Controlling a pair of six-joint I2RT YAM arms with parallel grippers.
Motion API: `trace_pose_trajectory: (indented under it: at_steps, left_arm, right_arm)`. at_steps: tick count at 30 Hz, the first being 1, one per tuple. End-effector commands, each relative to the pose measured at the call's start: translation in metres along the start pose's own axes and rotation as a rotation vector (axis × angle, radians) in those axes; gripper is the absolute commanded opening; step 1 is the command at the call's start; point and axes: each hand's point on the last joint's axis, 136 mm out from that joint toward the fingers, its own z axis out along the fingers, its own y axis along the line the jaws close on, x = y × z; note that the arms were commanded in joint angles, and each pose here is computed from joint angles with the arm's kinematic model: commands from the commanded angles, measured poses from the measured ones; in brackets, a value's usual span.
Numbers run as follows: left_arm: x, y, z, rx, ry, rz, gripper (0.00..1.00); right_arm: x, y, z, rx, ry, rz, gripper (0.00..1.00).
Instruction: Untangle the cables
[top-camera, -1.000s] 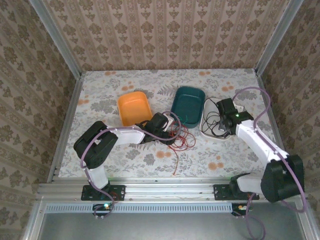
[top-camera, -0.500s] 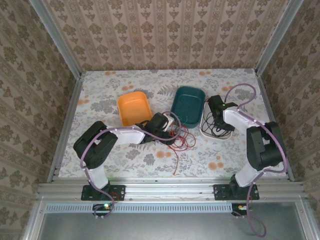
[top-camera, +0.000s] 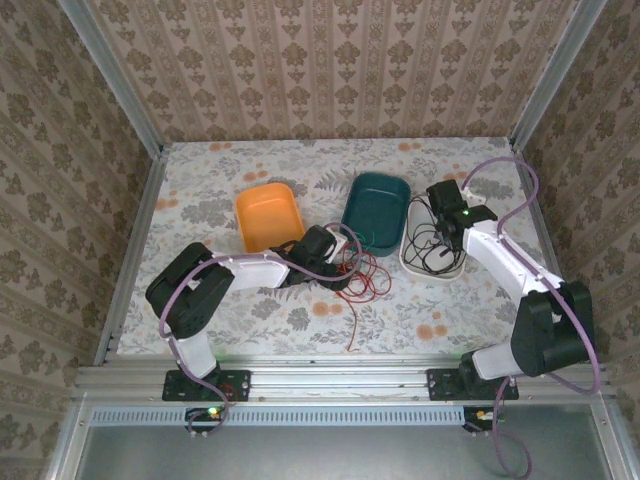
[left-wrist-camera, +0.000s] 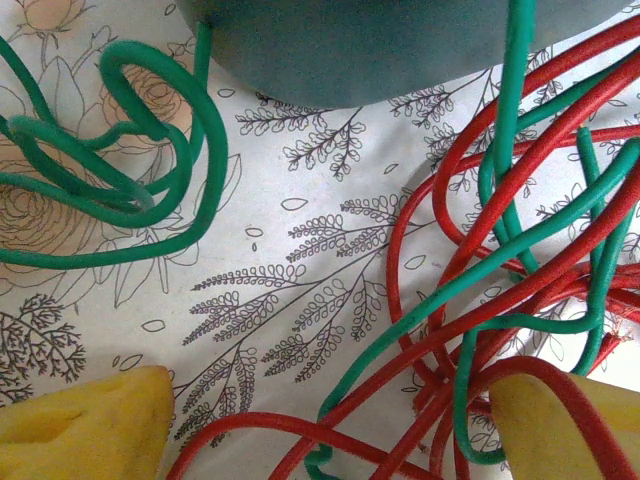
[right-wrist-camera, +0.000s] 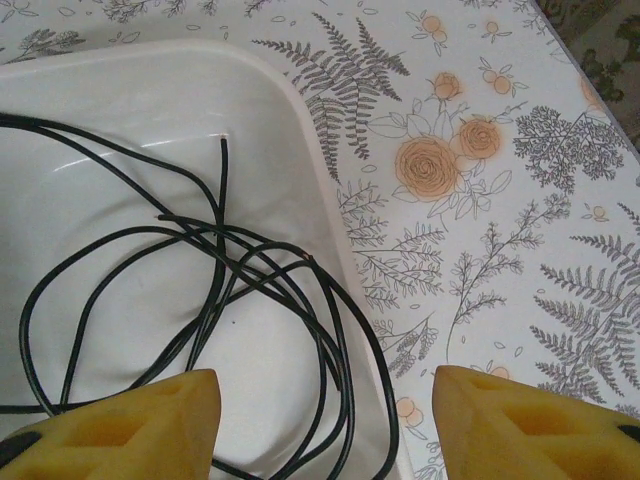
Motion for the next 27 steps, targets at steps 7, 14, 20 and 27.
trace_pose_trajectory:
  at_steps: [7,14,20,27]
  left_arm:
    - [0.003,0.0,-0.007,0.0,-0.002,-0.01,0.84]
    - [0.01,0.002,-0.006,-0.005,0.011,-0.01,0.84]
    - [0.011,0.001,-0.006,-0.004,0.014,-0.01,0.84]
    - [0.009,0.002,-0.008,-0.01,0.009,-0.009,0.84]
  right_arm:
    - [0.048,-0.031,0.006,0.063,0.116,0.067,0.56]
    - [0.088,-0.027,0.024,0.006,0.25,0.066,0.33]
    - [0.1,-0.031,0.04,0.033,0.295,0.078,0.2]
    - [0.072,-0.036,0.058,0.064,0.27,0.134,0.15]
